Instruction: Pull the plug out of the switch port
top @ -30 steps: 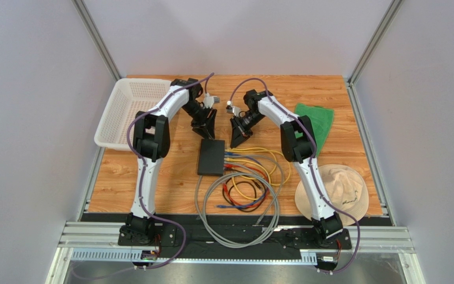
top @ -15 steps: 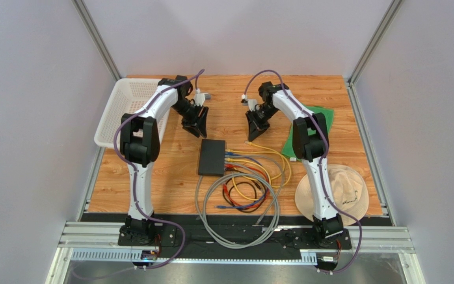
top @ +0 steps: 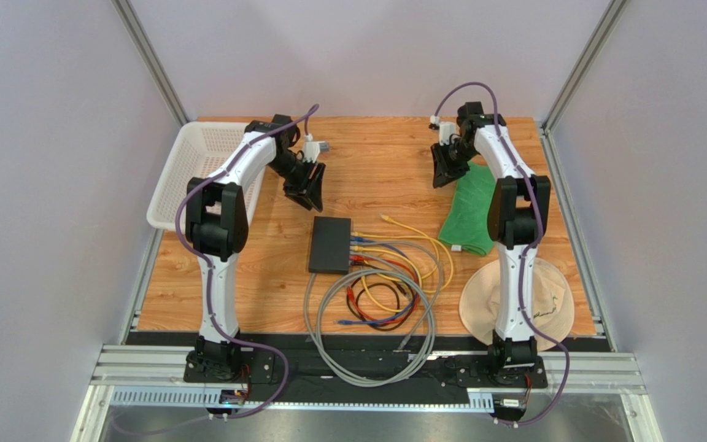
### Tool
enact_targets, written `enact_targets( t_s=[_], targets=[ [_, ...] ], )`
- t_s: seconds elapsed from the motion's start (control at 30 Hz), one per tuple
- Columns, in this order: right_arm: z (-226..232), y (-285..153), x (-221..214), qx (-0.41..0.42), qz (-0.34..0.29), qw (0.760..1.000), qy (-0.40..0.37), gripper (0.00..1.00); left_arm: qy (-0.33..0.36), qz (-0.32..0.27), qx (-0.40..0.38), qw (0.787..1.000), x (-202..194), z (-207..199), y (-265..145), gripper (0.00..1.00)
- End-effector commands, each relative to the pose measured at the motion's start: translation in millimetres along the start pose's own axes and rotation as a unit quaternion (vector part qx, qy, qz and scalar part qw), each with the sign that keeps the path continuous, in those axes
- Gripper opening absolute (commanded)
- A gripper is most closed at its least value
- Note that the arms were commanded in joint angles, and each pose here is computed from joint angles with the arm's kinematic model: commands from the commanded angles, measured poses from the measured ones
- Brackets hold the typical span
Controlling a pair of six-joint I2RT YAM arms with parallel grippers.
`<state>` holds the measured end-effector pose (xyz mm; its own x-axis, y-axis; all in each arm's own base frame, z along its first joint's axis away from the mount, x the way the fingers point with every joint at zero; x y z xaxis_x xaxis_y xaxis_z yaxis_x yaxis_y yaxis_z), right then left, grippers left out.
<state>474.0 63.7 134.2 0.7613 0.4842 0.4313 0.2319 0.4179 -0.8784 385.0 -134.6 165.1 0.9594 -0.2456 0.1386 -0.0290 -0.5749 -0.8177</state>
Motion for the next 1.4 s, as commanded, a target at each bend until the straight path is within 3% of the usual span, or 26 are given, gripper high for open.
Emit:
enact_targets(
  t_s=[0.0,0.07,0.2,0.57,0.83,0.93,1.1,1.13,1.23,1.27,1.37],
  targets=[
    [48.3,-31.3,6.9,0.027,-0.018,0.998,-0.05,0.39,0.039,-0.036,-0.014,0.999,1.9,-17.8,-21.6,0.54],
    [57.3,-18.7,-11.1,0.042,0.016,0.998,-0.054,0.45,0.036,-0.039,-0.015,0.998,2.4,-19.2,-22.8,0.54],
    [61.8,-5.1,-31.6,0.052,0.044,0.996,-0.056,0.44,0.031,-0.043,-0.02,0.998,4.0,-19.8,-21.4,0.54],
    [80.8,12.7,-52.6,0.031,0.073,0.989,-0.125,0.4,0.02,-0.038,-0.016,0.999,1.6,-16.7,-17.4,0.54],
    [97.5,12.9,-66.1,0.051,0.08,0.989,-0.116,0.42,0.012,-0.032,-0.015,0.999,1.2,-14.4,-13.7,0.54],
    [100.9,12.3,-68.6,0.042,0.083,0.987,-0.13,0.43,0.01,-0.031,-0.015,0.999,1.8,-13.7,-12.5,0.54],
    [102.2,26.4,-85.7,-0.026,0.138,0.971,-0.191,0.44,0.007,-0.032,-0.016,0.999,3.2,-13.4,-11.6,0.54],
    [104.5,31.5,-87.7,-0.034,0.148,0.967,-0.204,0.43,0.007,-0.031,-0.015,0.999,3.2,-13.0,-11.1,0.54],
    [100.6,40.1,-95.1,-0.065,0.175,0.957,-0.22,0.24,0.005,-0.031,-0.015,0.999,3.6,-12.6,-10.7,0.54],
    [97.3,41.4,-95.5,-0.079,0.183,0.955,-0.22,0.12,0.006,-0.031,-0.015,0.999,3.6,-12.6,-10.7,0.54],
    [91.3,31.4,-86.1,-0.114,0.174,0.952,-0.225,0.02,0.007,-0.03,-0.015,0.999,3.0,-13.6,-11.1,0.54]
  ],
)
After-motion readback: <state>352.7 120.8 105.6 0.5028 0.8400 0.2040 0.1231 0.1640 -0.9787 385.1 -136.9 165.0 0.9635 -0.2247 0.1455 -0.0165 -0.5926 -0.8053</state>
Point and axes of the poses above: each gripper's point midway between its finger pads, its own y axis out along the fingers, its own z axis along the line the jaws close on, x = y × z, the point moved 9 cm from there along -y, back along the fingers, and after that the axes turned 11 degrees about -y, right-handed, at the moved point
